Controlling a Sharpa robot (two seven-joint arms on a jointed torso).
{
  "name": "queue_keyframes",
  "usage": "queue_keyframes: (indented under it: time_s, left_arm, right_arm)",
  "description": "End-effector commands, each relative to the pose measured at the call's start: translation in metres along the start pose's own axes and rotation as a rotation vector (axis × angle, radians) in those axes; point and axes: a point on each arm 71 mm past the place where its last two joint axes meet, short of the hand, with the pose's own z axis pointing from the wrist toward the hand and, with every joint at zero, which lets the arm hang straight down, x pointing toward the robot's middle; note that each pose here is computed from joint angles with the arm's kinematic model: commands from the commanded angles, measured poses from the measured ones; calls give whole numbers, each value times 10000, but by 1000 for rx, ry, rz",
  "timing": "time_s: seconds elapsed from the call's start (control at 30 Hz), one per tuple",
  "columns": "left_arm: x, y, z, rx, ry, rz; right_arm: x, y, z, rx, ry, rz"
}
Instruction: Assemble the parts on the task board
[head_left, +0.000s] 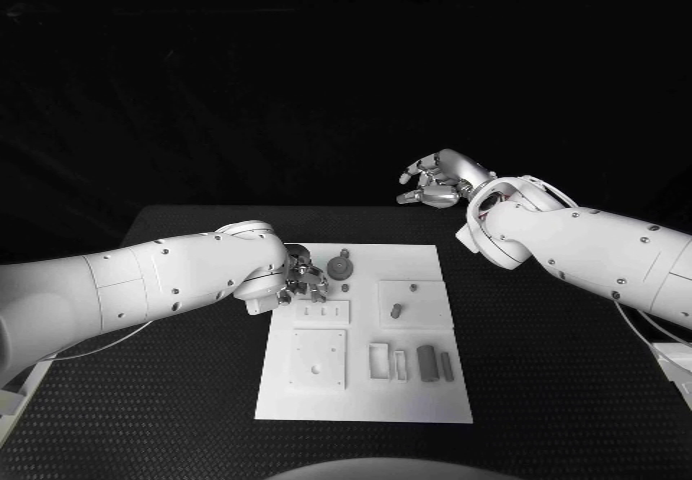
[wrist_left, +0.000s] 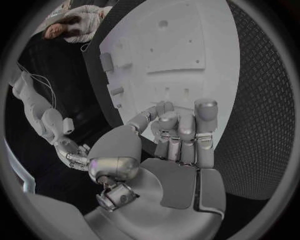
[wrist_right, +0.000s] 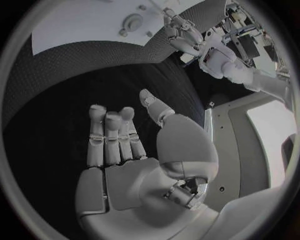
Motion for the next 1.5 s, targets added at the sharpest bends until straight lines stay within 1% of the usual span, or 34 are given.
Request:
queue_keyframes:
  time_s: [0.03, 0.1, 0.23, 0.3, 0.43, 0.7, 0.87, 1.07, 1.2, 1.33, 1.5]
  left_arm:
    - [12, -21, 7, 10, -5, 7]
    - [23, -23, 9, 9, -5, 7]
    - [36, -28, 9, 7, -2, 8]
    - [42, -29, 10, 3, 4, 11]
    - [67, -25, 13, -4, 32, 29]
    - [114, -2, 39, -14, 48, 33]
    - [127, -3, 41, -17, 56, 38]
    - [126, -3, 43, -18, 48, 37]
    - [110, 1, 47, -21, 12, 54]
    - [119, -1, 49, -23, 19, 60]
    - [113, 5, 48, -26, 10, 53]
  right_arm:
    - [23, -38, 10, 35, 53, 206]
    - [18, -52, 17, 36, 59, 232]
    - [5, -67, 24, 39, 55, 246]
    - [3, -73, 26, 41, 56, 250]
    - [2, -80, 32, 42, 58, 259]
    - [4, -85, 47, 41, 62, 281]
    - [7, -86, 51, 42, 64, 283]
    - [10, -87, 53, 42, 69, 284]
    - [18, -76, 54, 39, 73, 285]
    - [18, -79, 55, 42, 71, 284]
    - [17, -83, 55, 47, 71, 284]
